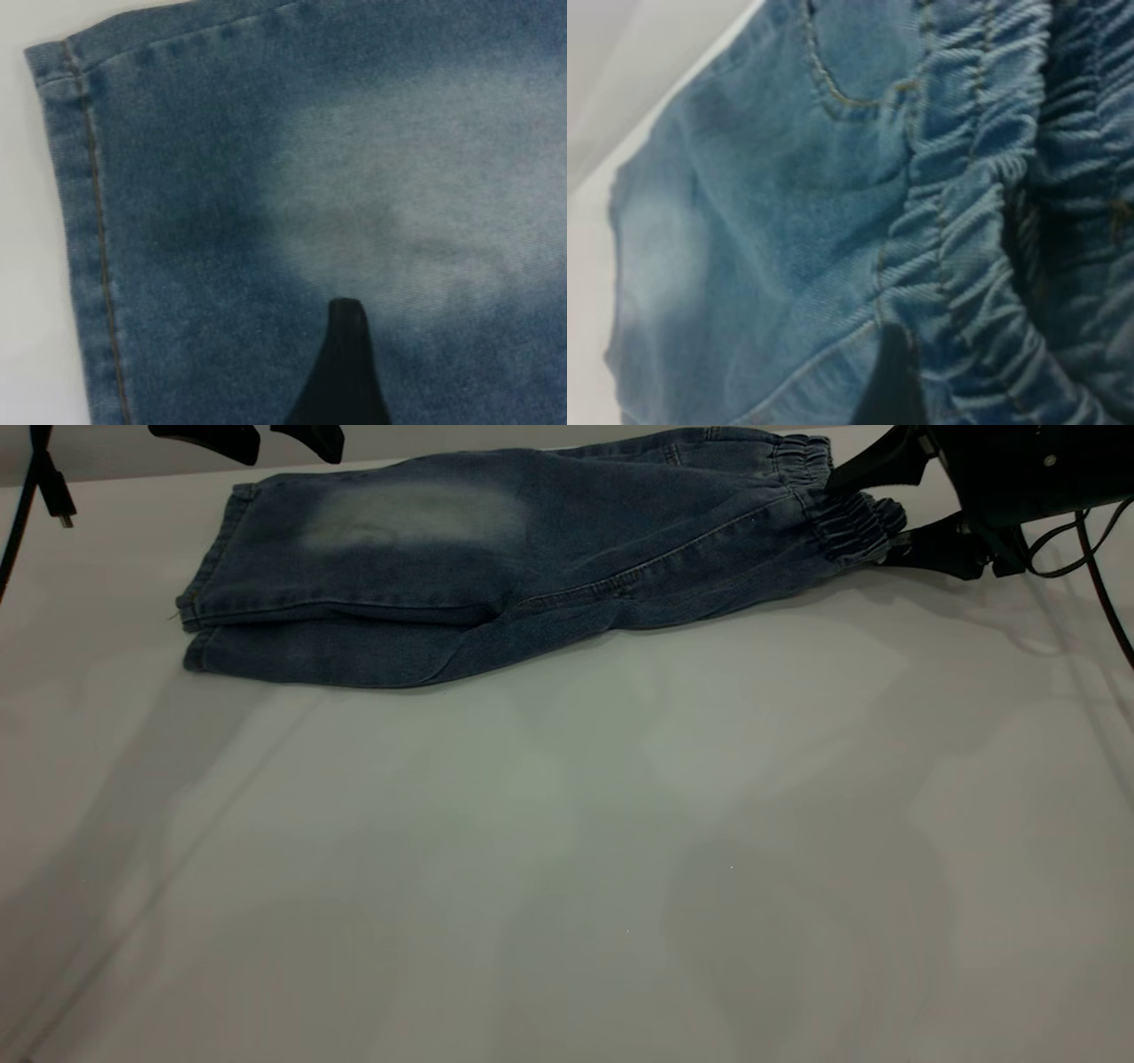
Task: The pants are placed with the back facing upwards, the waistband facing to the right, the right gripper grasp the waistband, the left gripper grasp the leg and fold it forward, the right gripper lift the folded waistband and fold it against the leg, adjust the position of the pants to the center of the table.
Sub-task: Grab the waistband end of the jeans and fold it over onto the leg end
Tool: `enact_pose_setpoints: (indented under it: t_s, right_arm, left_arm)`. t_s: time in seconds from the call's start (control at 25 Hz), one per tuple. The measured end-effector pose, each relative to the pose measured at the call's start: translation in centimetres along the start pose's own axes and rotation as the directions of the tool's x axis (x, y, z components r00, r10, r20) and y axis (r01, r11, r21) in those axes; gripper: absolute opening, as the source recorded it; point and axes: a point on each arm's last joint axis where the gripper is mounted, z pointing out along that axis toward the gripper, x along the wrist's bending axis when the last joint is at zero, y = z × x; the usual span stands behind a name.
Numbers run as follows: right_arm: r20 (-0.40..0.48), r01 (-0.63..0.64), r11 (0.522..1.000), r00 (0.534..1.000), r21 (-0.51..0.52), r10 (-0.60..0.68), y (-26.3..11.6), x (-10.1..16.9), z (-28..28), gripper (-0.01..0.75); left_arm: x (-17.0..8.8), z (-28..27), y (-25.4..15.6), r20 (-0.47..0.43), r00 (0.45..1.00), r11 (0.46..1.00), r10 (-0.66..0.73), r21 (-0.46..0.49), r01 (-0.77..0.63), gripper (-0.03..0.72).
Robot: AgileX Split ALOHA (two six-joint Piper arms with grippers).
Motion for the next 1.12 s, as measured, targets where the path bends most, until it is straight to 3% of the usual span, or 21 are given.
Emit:
enact_pose_setpoints:
  t_s: [0.24,0.44,0.64,0.88,1.12]
  right_arm:
    - [0.002,0.03,0.999,1.0,0.013,-0.03,-0.4,0.4,0.5,0.291]
    - [-0.015,0.049,0.999,0.999,0.019,-0.048,-0.5,0.6,0.5,0.074]
    - [-0.034,0.058,0.998,0.998,0.025,-0.057,-0.4,0.8,0.6,0.061]
    - [-0.118,0.087,0.996,0.99,0.025,-0.084,0.5,2.6,0.1,0.061]
    - [-0.12,0.117,0.992,0.987,0.046,-0.111,0.6,3.3,-0.3,0.061]
  left_arm:
    - [-0.1,-0.2,0.7,0.003,1.0,1.0,0.004,-0.015,-0.003,0.559]
    - [-1.9,-1.0,2.4,0.035,0.998,0.999,0.049,-0.024,-0.048,0.559]
    - [-4.7,-1.2,4.0,0.073,0.989,0.99,0.132,-0.053,-0.128,0.556]
    - [-8.4,0.9,4.5,0.125,0.973,0.981,0.196,-0.031,-0.193,0.534]
    - [-9.9,4.4,4.4,0.15,0.964,0.974,0.221,0.01,-0.225,0.533]
